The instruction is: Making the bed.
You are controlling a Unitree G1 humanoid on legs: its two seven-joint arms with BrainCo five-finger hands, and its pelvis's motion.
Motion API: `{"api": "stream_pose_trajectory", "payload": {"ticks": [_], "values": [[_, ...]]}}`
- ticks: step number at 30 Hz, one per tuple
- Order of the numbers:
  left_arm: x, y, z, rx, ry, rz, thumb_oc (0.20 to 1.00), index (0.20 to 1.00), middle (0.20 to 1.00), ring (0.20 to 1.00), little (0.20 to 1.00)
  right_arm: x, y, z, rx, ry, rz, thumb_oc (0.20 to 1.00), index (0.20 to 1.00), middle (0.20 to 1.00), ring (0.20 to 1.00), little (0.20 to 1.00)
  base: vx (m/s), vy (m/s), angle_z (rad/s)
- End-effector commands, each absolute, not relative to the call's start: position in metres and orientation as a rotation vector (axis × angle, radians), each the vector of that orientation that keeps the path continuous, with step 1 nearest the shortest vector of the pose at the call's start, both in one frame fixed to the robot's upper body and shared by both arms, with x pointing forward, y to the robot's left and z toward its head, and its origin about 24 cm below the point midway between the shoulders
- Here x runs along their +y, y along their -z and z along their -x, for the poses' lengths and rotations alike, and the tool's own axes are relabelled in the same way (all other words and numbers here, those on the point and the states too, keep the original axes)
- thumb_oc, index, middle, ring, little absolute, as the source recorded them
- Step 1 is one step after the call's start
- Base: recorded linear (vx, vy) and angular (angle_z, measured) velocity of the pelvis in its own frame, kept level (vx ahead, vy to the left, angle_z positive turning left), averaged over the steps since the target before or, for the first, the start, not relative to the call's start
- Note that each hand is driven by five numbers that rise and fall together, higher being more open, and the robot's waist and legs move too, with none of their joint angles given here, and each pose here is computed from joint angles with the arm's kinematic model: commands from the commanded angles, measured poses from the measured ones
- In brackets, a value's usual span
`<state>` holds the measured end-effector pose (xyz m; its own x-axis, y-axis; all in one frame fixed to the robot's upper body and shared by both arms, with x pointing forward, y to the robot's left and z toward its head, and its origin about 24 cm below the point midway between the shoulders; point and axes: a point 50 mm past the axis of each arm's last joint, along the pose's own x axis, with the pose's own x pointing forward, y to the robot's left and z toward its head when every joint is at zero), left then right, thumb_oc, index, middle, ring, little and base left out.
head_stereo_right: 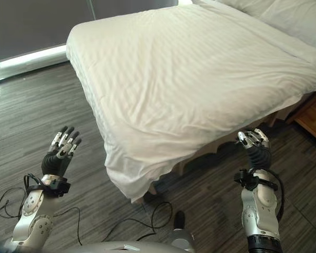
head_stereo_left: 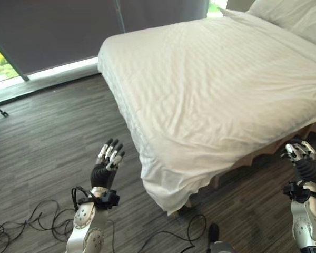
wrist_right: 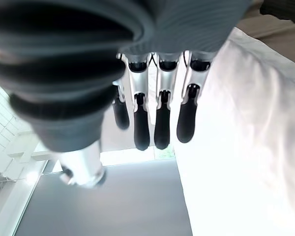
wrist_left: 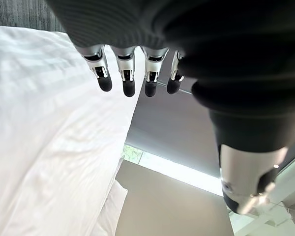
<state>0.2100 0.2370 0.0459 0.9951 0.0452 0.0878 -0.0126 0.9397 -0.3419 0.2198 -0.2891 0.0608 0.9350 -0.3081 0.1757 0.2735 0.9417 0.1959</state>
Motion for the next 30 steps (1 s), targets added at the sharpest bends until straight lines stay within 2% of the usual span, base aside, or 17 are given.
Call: {"api": "stream_pose_trajectory", "payload": {"ticks": [1,7,16,30], "values": [[0.244,-0.061,-0.214,-0.207,-0.052,0.365,1.000,1.000,1.000,1.000,1.000,-0.275,-0.096,-0.227,-0.370,0.175,-0.144,1.000,1.000,1.000,1.000,1.000,0.02,-0.113,-0.15],[0.233,-0.043,-0.209,-0.140,-0.069,0.401,1.000,1.000,1.000,1.000,1.000,-0.254,-0.074,-0.221,-0.275,0.103,-0.190,1.000,1.000,1.000,1.000,1.000,0.05,-0.093,-0.12],[0.223,-0.032,-0.210,-0.068,-0.054,0.364,1.000,1.000,1.000,1.000,1.000,-0.231,-0.048,-0.211,-0.176,0.082,-0.323,1.000,1.000,1.000,1.000,1.000,0.10,0.087,0.12],[0.223,-0.032,-0.212,-0.075,-0.078,0.359,1.000,1.000,1.000,1.000,1.000,-0.228,-0.052,-0.215,-0.177,0.075,-0.293,1.000,1.000,1.000,1.000,1.000,0.03,0.030,-0.12]]}}
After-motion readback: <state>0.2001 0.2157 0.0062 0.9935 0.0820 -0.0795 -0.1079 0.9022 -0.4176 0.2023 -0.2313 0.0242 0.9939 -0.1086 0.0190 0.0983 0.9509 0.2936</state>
